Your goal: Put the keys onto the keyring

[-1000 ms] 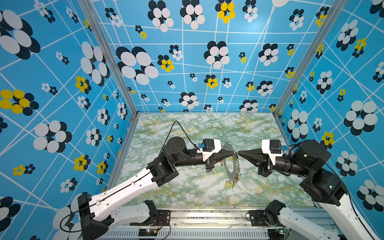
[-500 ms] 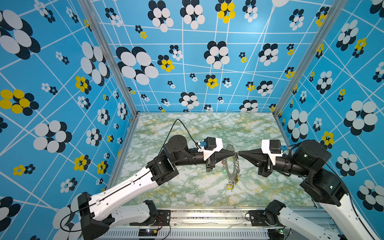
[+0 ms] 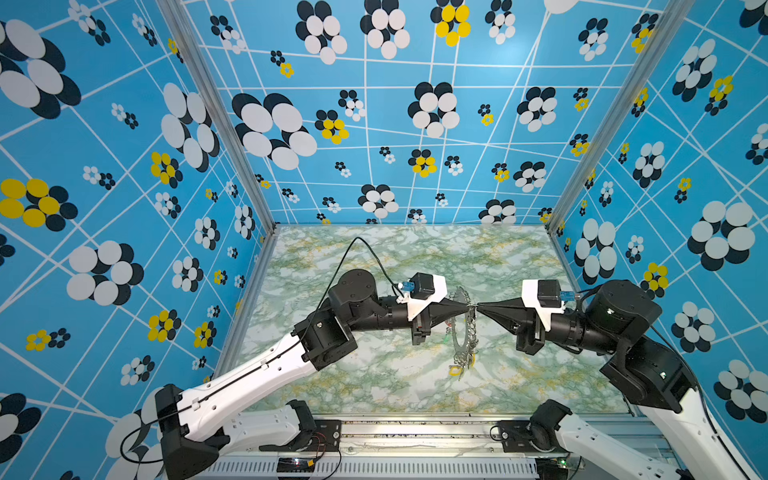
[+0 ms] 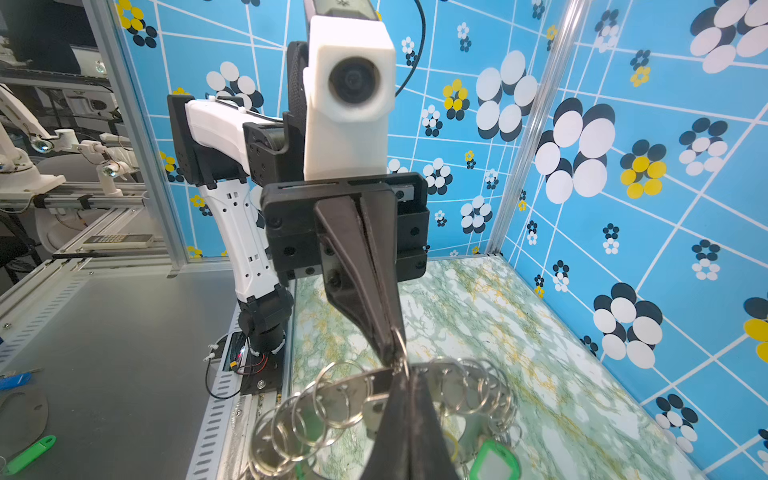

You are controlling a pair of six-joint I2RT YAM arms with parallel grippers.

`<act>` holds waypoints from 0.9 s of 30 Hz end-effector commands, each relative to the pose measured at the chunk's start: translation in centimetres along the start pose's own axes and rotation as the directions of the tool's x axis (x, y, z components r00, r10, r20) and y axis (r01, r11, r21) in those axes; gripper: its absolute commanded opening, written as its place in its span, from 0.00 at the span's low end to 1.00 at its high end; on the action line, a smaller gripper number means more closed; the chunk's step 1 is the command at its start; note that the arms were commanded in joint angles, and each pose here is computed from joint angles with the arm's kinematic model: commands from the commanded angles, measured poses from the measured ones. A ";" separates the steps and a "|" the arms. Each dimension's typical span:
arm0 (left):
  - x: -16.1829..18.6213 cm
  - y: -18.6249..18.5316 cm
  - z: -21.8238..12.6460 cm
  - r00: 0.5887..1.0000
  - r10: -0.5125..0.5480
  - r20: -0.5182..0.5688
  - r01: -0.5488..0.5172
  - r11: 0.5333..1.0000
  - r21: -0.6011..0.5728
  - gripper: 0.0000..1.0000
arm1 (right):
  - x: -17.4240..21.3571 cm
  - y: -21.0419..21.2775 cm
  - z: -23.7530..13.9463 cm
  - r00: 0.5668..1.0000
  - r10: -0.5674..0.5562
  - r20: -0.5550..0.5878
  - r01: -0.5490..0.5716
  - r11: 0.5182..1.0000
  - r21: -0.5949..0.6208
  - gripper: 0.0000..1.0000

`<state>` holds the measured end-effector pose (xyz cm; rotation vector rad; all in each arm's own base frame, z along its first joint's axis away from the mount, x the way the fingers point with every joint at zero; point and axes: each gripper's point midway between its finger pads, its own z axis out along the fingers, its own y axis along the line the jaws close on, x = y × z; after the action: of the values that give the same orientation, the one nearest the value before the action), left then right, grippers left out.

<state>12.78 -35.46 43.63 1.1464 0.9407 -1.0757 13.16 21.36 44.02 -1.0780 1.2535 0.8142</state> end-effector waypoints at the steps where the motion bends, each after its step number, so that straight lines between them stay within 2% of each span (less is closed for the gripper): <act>1: -4.3 -1.2 -0.5 0.992 0.068 0.106 -0.073 0.996 0.046 0.00 | 0.5 -0.5 0.4 1.000 0.006 -0.029 -0.005 1.000 0.018 0.00; 27: -3.7 -1.1 0.3 1.000 -0.022 0.014 0.021 0.997 0.074 0.00 | 0.0 -0.1 0.6 0.999 -0.005 -0.039 0.005 1.000 -0.005 0.00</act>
<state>12.54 -35.39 44.53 1.1744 0.9943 -1.0916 13.11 22.03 43.88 -1.1156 1.2627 0.8175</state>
